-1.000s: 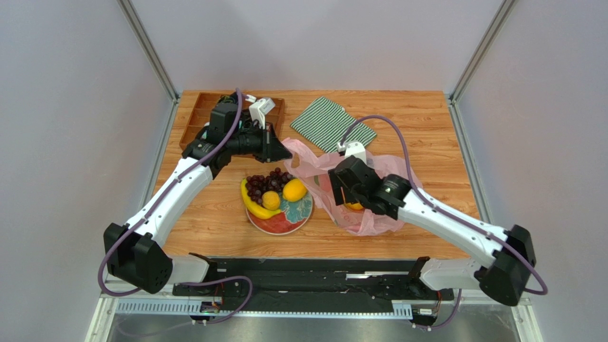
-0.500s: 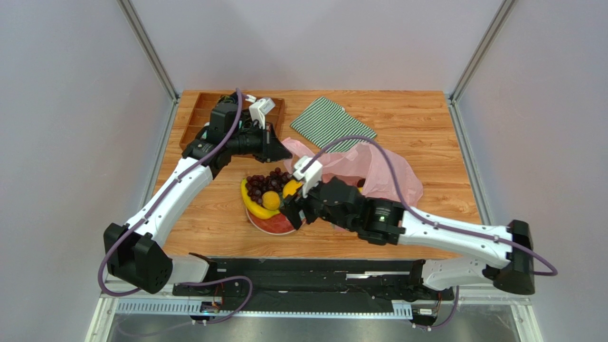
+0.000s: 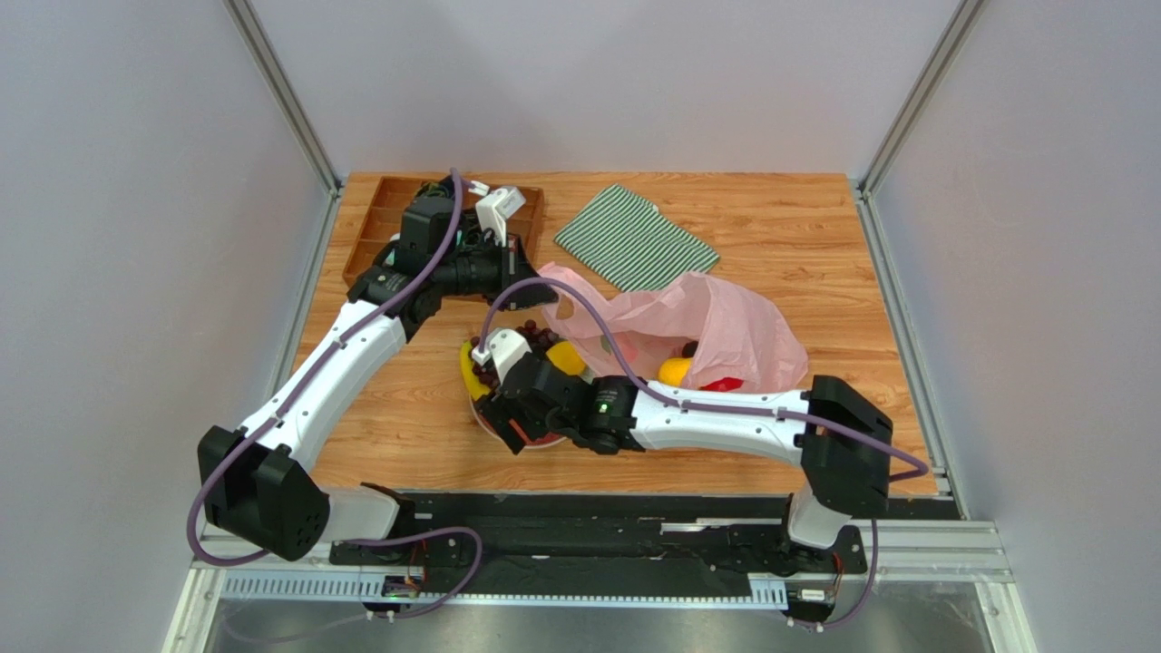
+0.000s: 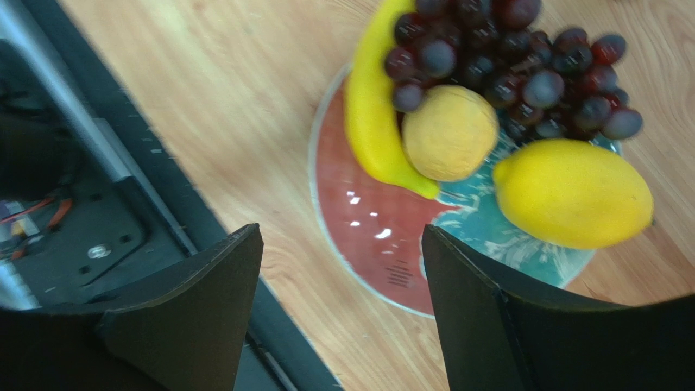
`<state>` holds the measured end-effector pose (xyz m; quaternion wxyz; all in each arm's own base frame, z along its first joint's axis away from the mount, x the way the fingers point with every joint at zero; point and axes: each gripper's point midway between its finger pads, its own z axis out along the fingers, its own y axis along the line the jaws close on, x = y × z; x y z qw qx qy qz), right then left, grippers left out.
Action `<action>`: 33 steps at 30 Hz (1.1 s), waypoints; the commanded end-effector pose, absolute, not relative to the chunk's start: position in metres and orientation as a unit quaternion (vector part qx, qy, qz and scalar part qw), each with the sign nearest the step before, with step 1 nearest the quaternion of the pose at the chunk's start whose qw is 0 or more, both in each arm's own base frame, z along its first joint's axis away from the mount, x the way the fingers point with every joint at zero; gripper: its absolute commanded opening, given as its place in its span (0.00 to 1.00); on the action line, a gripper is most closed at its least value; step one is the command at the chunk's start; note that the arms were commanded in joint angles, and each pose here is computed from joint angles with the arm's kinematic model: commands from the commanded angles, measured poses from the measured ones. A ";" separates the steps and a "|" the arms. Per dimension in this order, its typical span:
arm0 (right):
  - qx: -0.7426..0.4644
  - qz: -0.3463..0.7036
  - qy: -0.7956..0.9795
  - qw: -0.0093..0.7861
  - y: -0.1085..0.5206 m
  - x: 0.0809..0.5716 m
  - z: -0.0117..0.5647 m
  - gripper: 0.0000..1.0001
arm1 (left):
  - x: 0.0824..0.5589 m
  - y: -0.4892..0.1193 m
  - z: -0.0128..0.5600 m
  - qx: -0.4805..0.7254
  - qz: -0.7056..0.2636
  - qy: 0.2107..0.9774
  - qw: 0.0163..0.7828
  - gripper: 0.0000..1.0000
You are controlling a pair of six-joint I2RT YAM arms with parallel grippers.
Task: Place the fruits into the plastic bag
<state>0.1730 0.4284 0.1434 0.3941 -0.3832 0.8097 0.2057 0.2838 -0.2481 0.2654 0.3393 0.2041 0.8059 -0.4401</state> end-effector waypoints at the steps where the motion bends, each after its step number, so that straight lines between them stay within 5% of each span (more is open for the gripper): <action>1: -0.306 0.165 0.839 0.419 0.408 0.217 0.146 0.79 | 0.284 -0.250 0.285 0.216 -0.445 0.791 0.360 0.00; 16: -0.231 0.056 0.865 0.442 0.360 0.281 0.107 0.89 | 0.285 -0.250 0.285 0.217 -0.444 0.791 0.361 0.00; 24: -0.196 0.062 0.862 0.464 0.354 0.289 0.100 0.89 | 0.313 -0.227 0.264 0.164 -0.376 0.828 0.383 0.00; 33: -0.177 0.065 0.864 0.466 0.352 0.304 0.094 0.90 | 0.326 -0.229 0.257 0.145 -0.415 0.825 0.355 0.00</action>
